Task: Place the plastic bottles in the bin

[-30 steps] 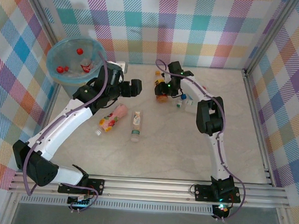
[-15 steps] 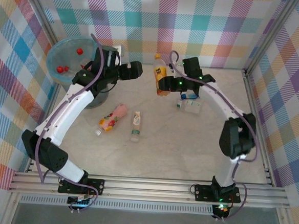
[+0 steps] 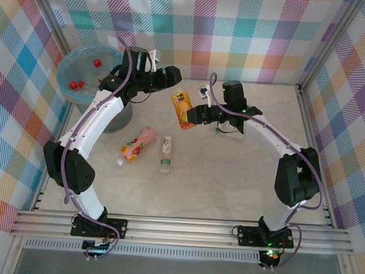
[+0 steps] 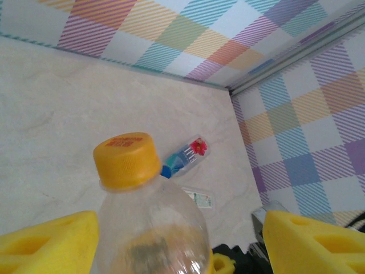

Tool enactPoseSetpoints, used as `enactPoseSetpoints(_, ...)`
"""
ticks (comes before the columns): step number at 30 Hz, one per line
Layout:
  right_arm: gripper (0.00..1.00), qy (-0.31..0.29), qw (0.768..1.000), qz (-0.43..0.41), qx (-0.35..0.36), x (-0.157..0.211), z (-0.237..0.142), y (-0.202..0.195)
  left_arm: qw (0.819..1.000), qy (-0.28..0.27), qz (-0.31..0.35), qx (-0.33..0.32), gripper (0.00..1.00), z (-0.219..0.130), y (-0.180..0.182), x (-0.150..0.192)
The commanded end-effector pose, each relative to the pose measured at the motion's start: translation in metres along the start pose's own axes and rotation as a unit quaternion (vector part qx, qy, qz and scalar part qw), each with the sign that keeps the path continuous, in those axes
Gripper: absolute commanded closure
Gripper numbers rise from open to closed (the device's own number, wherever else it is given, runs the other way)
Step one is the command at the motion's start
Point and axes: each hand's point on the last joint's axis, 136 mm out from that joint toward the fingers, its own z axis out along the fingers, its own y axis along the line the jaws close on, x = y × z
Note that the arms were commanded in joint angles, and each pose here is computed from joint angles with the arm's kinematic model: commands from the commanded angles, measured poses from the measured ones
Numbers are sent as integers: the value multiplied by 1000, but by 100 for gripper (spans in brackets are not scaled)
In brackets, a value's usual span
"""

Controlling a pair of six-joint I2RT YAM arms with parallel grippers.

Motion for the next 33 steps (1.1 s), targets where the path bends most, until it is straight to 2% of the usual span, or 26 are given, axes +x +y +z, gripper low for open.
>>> enactPoseSetpoints(1, 48, -5, 998, -41, -39, -6, 2, 26, 1000, -6, -4, 2, 26, -1, -2, -6)
enactPoseSetpoints(5, 48, 0, 998, -49, -40, -2, 6, 31, 1000, -13, -5, -15, 32, -2, 7, -9)
enactPoseSetpoints(10, 47, 7, 998, -49, -41, 1, 12, 32, 1000, -13, -6, -17, 46, -1, 10, -10)
enactPoseSetpoints(15, 47, 14, 998, -50, -36, 5, 16, 30, 1000, -13, -6, -21, 68, -1, 15, -10)
enactPoseSetpoints(19, 47, 15, 998, -54, -37, 6, 16, 30, 999, -20, -8, -30, 74, -4, 22, -14)
enactPoseSetpoints(21, 47, 15, 998, -57, -36, 6, 16, 31, 999, -22, -12, -35, 80, -5, 26, -17)
enactPoseSetpoints(23, 46, 16, 998, -59, -34, 6, 15, 32, 999, -26, -15, -34, 81, -6, 27, -19)
enactPoseSetpoints(25, 44, 15, 998, -61, -32, 5, 15, 33, 999, -30, -14, -34, 86, -9, 27, -23)
enactPoseSetpoints(29, 26, 8, 998, -54, -19, -3, 13, 33, 998, -50, -10, -37, 100, -20, 23, -35)
enactPoseSetpoints(33, 22, 5, 999, -39, 8, -17, 15, 26, 995, -85, 3, -46, 100, -39, 18, -54)
